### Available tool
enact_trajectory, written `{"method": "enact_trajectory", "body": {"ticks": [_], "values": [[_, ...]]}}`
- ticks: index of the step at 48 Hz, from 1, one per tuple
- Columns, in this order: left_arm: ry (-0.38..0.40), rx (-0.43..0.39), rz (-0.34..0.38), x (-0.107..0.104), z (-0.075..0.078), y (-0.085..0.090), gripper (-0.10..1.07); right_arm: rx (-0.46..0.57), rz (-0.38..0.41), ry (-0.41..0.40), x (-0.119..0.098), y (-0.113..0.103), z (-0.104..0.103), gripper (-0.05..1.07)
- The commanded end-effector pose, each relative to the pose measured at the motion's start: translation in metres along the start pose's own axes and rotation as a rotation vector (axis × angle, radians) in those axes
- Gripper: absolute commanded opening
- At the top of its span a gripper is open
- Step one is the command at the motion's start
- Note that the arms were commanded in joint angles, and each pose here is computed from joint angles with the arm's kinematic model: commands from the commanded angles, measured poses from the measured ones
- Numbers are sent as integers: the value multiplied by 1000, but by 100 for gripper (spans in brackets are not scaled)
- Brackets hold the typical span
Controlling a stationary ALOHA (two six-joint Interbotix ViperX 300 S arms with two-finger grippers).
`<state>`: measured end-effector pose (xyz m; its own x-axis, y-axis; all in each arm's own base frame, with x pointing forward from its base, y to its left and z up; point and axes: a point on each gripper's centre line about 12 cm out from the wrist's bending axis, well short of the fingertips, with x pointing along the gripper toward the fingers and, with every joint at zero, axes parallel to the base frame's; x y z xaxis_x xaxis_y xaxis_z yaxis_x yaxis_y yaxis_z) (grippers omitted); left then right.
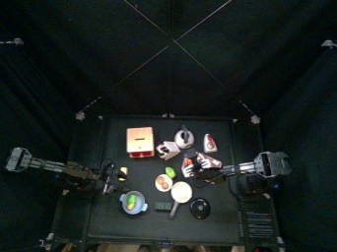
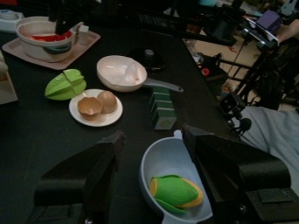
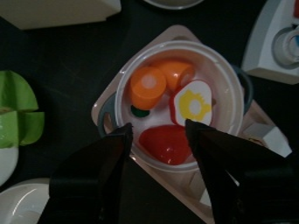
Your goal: Grab apple half
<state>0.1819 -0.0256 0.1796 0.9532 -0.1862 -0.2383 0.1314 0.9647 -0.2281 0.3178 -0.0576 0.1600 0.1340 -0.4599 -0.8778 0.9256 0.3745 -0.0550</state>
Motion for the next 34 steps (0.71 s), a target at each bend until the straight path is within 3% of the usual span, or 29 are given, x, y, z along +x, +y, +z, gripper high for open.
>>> {"method": "enact_trajectory", "body": {"ticks": [1, 16, 34], "values": [[-11, 2, 0, 1, 4, 0, 91, 34, 2, 8, 4, -6, 6, 86], [-10, 2, 3, 1, 3, 0, 91, 57, -73, 35, 26, -24, 7, 86], [-8, -3, 7, 1, 2, 1, 91, 69, -56, 63, 45, -24, 5, 86]]}}
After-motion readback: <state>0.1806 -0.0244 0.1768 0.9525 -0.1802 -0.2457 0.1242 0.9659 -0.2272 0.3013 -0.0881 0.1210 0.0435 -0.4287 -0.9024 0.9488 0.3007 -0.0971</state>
